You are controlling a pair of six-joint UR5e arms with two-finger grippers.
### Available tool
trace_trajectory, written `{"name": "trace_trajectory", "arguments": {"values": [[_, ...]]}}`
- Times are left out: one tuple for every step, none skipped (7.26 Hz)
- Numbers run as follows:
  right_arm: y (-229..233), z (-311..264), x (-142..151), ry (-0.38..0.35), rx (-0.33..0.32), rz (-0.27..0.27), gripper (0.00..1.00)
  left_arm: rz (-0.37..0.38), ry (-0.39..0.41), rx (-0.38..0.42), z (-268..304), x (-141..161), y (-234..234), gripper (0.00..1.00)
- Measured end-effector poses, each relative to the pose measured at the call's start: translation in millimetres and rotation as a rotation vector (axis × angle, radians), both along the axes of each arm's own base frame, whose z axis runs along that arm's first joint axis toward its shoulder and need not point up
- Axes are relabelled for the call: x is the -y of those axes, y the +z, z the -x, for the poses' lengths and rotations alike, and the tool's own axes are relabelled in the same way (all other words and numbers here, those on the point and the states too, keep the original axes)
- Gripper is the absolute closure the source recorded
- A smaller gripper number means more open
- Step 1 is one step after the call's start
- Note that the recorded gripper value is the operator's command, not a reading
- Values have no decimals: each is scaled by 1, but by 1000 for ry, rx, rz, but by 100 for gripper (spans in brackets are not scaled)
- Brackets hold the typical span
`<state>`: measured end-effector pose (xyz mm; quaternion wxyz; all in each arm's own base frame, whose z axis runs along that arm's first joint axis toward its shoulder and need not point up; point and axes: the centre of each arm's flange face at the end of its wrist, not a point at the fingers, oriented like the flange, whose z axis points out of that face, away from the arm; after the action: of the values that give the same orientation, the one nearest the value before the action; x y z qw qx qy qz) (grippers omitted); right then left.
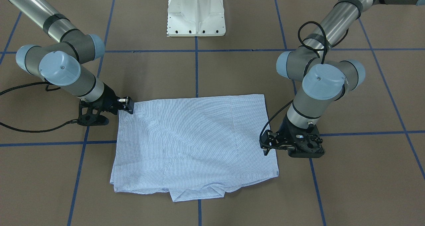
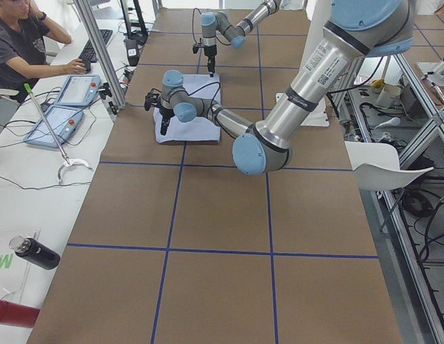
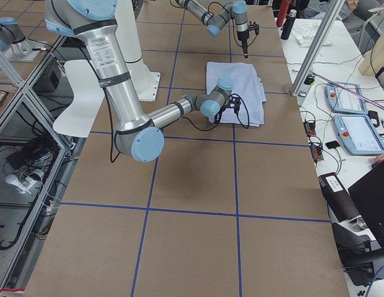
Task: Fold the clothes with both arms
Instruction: 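Lower the right gripper to the folded shirt's side edge and grasp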
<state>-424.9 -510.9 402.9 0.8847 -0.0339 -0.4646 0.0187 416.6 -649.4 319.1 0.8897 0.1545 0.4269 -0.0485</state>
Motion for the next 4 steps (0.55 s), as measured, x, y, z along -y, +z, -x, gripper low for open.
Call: {"name": "trace_trajectory", "arguments": {"values": [[2, 3, -3, -6, -2, 1, 40, 0, 0, 0, 0, 0, 0, 0], [2, 4, -5, -10, -2, 2, 47, -1, 0, 1, 0, 0, 1, 0], [3, 5, -6, -12, -1, 3, 51, -1, 1, 1, 0, 0, 1, 0], [2, 4, -6, -14, 1, 4, 51, -1, 1, 1, 0, 0, 1, 0]]}}
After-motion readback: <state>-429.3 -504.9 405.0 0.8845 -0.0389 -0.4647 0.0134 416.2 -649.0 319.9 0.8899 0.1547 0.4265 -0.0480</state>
